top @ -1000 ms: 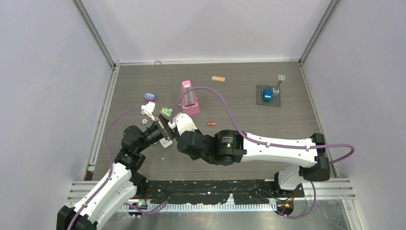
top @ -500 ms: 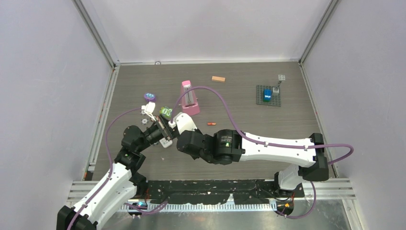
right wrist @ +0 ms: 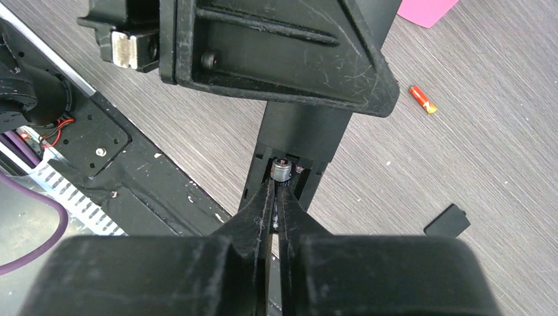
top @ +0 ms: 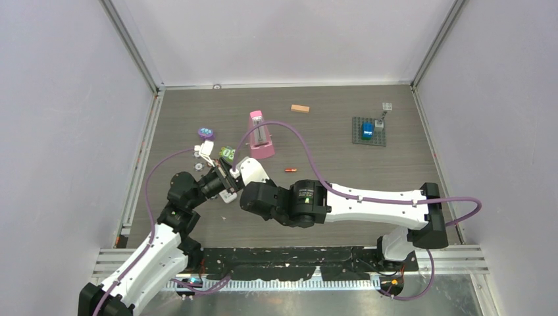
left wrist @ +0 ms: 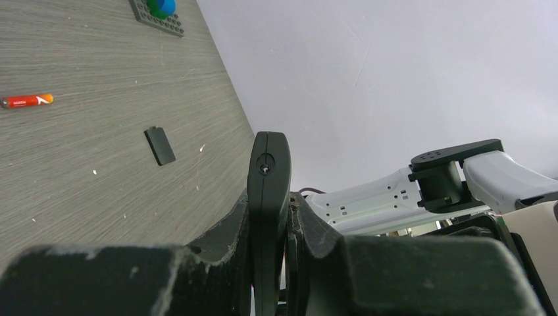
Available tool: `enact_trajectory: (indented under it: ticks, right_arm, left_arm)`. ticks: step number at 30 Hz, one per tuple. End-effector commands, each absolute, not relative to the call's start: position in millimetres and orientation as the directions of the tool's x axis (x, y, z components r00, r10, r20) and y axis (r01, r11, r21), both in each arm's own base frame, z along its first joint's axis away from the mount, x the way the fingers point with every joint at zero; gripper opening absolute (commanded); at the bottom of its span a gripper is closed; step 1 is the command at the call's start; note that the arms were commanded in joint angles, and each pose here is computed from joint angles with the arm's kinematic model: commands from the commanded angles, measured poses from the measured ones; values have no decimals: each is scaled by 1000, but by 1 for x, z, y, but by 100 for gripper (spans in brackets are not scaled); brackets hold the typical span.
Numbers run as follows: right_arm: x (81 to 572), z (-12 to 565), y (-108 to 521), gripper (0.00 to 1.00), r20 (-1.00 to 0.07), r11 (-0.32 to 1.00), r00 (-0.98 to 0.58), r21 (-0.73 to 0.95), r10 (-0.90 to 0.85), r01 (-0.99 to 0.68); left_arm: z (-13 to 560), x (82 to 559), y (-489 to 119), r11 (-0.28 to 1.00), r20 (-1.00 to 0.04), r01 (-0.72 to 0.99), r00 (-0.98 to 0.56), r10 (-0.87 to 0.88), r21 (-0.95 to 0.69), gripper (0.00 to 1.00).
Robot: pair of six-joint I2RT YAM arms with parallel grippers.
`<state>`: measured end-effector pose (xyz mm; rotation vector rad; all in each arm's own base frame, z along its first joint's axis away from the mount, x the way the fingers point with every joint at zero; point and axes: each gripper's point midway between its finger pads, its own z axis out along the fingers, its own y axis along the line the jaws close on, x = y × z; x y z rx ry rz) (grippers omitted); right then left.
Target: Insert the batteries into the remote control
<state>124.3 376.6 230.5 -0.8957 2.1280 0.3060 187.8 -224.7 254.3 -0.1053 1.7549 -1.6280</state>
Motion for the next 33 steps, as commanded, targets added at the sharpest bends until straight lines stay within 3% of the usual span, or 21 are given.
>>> enact_trajectory:
  ticks: [1,7,16,19,25,33]
  right_arm:
    - [136,220,371,10,-742,753,-445,-120,-501,-647]
    - [138,210,371,25,-731,754,-443,-149,-519,-640]
    - [143,183,375,36,-722,758,-455,-145,-521,-636]
    - [145,178,381,34,-737,757,-462,-102,-493,-645]
    - [150,179,381,22,-760,764,-467,-60,-452,-642]
    - [161,161,376,16,-747,794,-501,-59,-437,-604]
  left_arm:
    - [299,178,-224,123,-491,510,-694,-526,-852,0]
    - [299,180,-225,122,-484,501,-699,-527,-857,0]
    - [298,180,-227,114,-475,494,-708,-522,-862,0]
    - [298,181,-227,110,-471,492,-711,-522,-864,0]
    - [288,188,-228,136,-461,464,-716,-524,-875,0]
    - [225,218,-214,421,-438,223,-729,-527,-879,0]
